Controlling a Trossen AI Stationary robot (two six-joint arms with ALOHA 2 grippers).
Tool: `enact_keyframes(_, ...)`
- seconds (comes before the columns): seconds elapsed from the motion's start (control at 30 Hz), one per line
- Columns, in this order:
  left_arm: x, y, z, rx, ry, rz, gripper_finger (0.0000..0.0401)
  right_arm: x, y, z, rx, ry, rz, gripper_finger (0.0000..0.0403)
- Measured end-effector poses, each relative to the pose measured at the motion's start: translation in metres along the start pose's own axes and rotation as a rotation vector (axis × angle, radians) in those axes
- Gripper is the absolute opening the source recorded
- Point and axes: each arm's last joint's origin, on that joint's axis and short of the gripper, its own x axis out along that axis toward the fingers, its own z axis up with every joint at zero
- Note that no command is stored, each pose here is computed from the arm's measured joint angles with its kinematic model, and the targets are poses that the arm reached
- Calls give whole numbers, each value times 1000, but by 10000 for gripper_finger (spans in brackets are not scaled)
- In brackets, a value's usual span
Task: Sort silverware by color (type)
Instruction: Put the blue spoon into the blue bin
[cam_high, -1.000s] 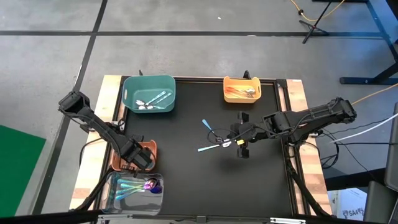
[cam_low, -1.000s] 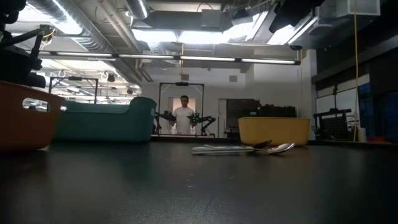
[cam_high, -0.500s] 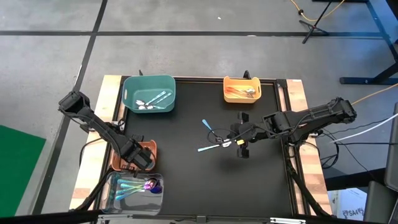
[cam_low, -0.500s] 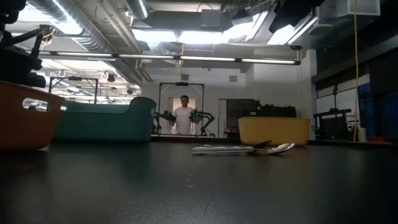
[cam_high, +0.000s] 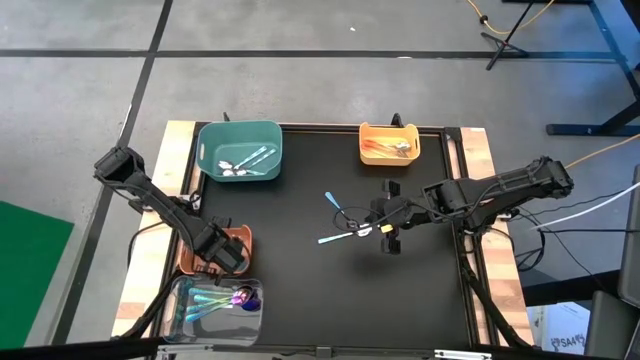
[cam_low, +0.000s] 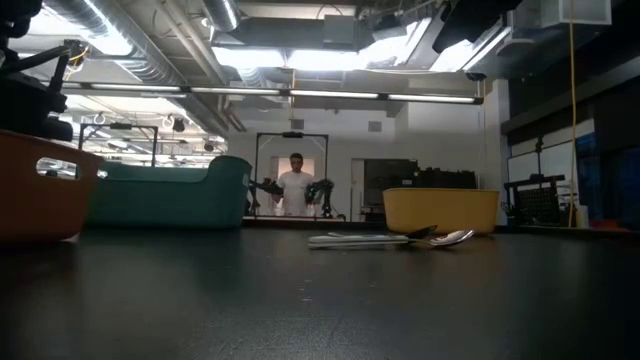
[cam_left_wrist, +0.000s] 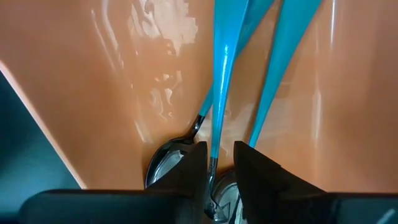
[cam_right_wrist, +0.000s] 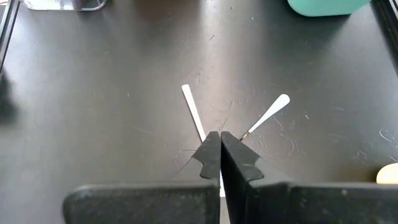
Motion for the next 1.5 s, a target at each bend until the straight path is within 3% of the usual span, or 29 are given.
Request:
enact_keyframes(0.2, -15, -4, 8, 2, -49, -20, 73, 0, 0, 0, 0, 0, 0, 11)
enact_keyframes(0.5, -42, -10, 19, 2, -117, -57, 73, 0, 1, 2, 5, -19, 6, 95)
enact_keyframes(0.67, -59, -12, 21, 2, -123, -61, 73, 10, 4, 11, 19, -82, 19, 118)
enact_keyframes(0.83, -79, -14, 24, -24, -150, -78, 73, 30, 10, 15, 15, -80, 19, 118)
enact_keyframes(1.23, -126, -20, 35, -56, -313, -163, 73, 95, 22, 2, -25, 96, -17, 115)
enact_keyframes(1.5, -140, -20, 41, -72, -428, -123, 73, 143, 15, -7, -22, 191, 17, 115)
